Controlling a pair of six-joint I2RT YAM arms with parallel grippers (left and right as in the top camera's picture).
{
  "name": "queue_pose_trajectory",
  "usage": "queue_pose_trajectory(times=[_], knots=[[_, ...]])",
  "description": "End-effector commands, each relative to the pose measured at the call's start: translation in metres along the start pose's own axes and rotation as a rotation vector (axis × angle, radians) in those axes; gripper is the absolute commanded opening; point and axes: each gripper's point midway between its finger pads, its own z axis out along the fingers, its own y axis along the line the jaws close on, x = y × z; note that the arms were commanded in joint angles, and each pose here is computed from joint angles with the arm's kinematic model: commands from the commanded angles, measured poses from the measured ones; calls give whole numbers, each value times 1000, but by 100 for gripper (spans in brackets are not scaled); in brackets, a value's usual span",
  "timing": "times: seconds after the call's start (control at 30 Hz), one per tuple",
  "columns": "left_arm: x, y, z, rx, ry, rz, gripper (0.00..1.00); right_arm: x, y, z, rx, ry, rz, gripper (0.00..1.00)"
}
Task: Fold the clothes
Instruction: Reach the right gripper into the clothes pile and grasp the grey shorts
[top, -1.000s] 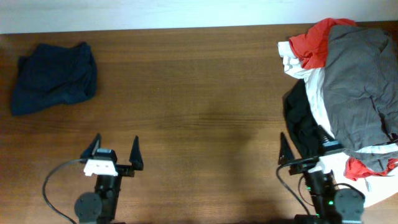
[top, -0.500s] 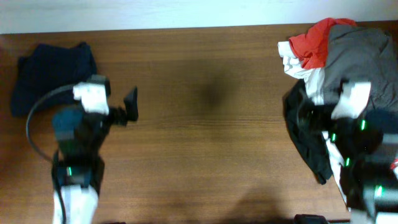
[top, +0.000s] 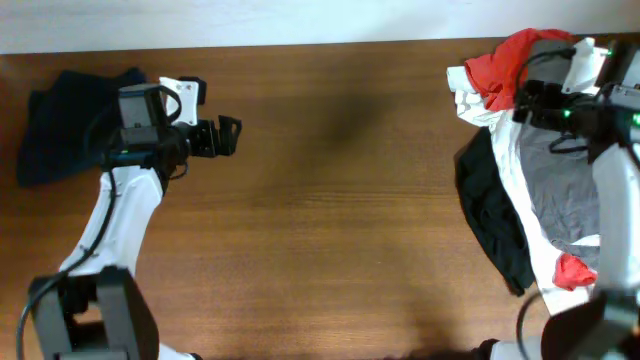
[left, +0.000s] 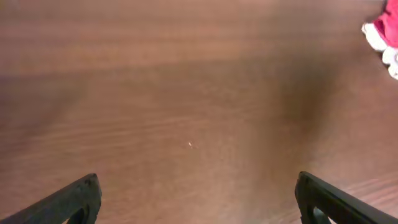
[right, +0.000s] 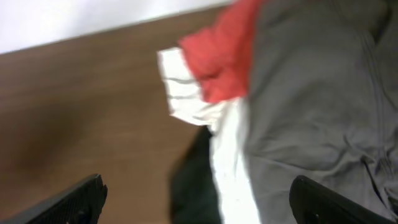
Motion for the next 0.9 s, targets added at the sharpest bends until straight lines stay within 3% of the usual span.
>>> queue_pose_trajectory(times=[0.0, 0.23, 0.37, 0.57, 0.87], knots=[[2, -10, 11, 81, 12, 13, 99, 10, -46, 41, 41, 57, 73, 99], [-2, -10, 12, 85, -4, 20, 99, 52, -132, 92, 138, 134, 400, 99], [-2, -10, 12, 85, -5, 21, 100, 68, -165, 113, 134, 133, 471, 99], [-2, -10, 12, 84, -5, 21, 99, 80, -179, 134, 108, 145, 347, 100], [-2, -10, 12, 84, -5, 21, 99, 77, -203, 130, 168, 121, 207, 93]])
